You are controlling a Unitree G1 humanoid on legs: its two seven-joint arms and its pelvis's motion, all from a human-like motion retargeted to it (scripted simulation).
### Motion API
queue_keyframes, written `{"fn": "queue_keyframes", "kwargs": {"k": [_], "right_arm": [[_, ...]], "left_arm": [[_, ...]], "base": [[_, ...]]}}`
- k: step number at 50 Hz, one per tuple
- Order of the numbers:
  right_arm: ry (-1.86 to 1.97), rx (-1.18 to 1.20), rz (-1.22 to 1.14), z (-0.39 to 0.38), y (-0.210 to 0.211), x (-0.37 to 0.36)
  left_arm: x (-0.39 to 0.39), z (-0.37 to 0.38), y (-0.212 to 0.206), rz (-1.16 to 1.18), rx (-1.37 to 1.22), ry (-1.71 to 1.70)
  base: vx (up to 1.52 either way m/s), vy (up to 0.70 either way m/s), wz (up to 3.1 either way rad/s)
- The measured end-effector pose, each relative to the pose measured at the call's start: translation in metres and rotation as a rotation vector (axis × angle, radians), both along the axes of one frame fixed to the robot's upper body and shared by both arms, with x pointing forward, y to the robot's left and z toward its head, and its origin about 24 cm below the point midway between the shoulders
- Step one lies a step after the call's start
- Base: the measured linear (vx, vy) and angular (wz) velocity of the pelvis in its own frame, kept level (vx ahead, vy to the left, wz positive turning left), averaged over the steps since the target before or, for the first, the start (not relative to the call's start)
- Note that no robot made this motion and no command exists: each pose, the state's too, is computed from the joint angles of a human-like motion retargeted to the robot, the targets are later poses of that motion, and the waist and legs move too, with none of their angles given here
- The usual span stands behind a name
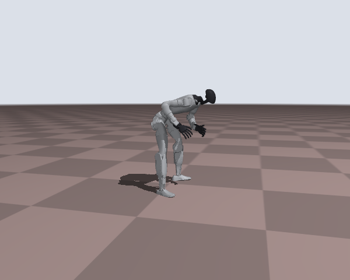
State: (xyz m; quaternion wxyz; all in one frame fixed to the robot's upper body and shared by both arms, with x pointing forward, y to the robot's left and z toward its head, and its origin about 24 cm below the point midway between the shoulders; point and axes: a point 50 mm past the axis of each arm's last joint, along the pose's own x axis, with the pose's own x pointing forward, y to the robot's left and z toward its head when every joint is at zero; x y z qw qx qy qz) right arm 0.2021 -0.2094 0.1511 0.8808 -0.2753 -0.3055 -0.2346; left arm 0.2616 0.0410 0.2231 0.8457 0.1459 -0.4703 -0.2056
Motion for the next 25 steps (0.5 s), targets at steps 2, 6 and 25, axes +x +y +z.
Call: {"fn": "queue_keyframes", "kwargs": {"k": [2,6,25], "right_arm": [[0.02,-0.023,-0.032,-0.009,0.008,0.002],[0.002,0.008,-0.032,-0.02,0.033,0.004],[-0.427,-0.381,0.107,0.149,-0.008,0.036]], "left_arm": [[-0.001,0.01,0.007,-0.005,-0.041,-0.017],[-0.012,0.017,0.026,-0.034,-0.208,0.006],[-0.011,-0.027,0.096,0.145,-0.143,0.218]], "base": [[0.13,0.27,0.93],[0.26,0.16,1.1],[0.3,-0.03,1.33]]}}
